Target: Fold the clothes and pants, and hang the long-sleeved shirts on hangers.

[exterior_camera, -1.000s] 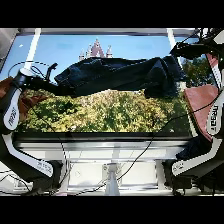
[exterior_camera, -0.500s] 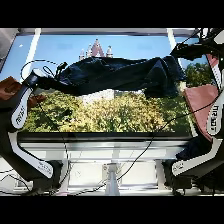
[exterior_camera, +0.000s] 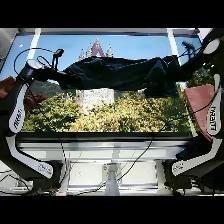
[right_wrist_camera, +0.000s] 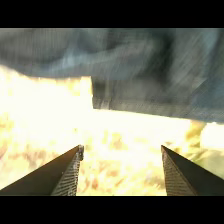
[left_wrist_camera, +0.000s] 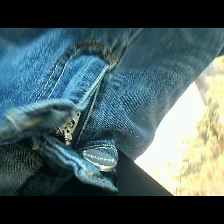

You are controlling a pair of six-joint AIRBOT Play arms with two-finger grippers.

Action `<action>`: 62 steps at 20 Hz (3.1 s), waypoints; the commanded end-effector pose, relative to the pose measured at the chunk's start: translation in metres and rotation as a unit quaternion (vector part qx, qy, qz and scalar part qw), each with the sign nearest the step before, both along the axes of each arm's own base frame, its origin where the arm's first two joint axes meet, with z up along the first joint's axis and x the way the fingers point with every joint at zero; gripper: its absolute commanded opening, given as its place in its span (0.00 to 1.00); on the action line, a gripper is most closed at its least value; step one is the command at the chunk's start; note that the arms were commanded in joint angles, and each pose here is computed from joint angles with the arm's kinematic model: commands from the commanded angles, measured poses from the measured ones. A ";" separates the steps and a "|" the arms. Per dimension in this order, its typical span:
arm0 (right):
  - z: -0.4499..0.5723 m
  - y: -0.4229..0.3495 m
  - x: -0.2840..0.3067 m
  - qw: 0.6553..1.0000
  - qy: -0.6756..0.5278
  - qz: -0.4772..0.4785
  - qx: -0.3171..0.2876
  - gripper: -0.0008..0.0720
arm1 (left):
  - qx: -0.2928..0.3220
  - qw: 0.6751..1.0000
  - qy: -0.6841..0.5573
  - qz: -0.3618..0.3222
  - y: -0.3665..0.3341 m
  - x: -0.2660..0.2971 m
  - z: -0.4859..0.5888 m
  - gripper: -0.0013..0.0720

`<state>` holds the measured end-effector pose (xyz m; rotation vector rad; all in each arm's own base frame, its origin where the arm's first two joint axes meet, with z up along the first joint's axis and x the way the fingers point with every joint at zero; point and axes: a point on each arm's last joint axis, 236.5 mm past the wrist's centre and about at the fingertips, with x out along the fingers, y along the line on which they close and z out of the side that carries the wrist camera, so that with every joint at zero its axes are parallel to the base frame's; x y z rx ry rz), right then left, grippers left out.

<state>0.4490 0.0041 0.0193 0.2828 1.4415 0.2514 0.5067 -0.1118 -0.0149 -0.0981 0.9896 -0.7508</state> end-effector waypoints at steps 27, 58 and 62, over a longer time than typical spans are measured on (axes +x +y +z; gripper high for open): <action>-0.135 0.057 -0.028 0.911 0.014 -0.403 0.086 0.77 | 0.005 0.998 -0.052 0.026 0.006 0.021 0.026 0.10; 0.020 -0.054 -0.008 0.964 -0.161 -0.208 -0.038 0.04 | 0.031 0.857 -0.384 0.342 0.135 0.122 0.215 0.10; 0.045 -0.071 -0.041 0.982 -0.114 -0.143 -0.050 0.04 | 0.024 0.879 -0.357 0.315 0.127 0.115 0.204 0.10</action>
